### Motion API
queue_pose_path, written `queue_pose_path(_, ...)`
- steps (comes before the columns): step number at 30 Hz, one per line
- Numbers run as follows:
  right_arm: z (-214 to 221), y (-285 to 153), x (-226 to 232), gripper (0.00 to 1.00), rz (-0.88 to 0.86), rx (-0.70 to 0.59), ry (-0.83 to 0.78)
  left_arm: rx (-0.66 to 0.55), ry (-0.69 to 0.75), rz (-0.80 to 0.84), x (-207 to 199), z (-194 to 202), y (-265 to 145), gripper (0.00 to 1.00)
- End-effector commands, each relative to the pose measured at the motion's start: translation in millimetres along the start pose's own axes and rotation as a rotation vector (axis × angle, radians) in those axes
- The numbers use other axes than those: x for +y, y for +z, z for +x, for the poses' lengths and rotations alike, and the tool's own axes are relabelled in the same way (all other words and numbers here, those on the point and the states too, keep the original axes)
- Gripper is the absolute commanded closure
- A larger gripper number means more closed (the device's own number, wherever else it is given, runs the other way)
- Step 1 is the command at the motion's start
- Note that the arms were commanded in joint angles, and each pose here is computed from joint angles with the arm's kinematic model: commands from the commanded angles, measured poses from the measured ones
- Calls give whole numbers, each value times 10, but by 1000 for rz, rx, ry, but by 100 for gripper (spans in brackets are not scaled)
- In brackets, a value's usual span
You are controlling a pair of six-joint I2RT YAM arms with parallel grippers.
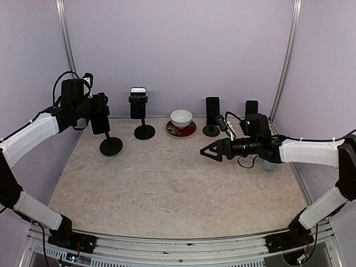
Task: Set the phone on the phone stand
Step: Place the phone stand with the phone at the corner of the board.
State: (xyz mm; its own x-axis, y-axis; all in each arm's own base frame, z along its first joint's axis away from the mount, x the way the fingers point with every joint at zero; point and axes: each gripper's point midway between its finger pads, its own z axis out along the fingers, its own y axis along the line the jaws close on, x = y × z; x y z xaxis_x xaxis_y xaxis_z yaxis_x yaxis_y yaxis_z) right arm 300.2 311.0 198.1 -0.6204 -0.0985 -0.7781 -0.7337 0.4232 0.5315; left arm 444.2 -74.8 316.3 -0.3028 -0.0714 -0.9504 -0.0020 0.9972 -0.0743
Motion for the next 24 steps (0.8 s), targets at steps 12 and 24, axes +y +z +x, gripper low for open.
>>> queue_pose_path(12, 116, -236, 15, 0, 25, -14, -53, -288, 66, 0, 112, -1082, 41, 47)
queue_pose_path(24, 135, -240, -22, 0, 34, -12, -51, -312, 107, 24, 213, -1170, 241, 47)
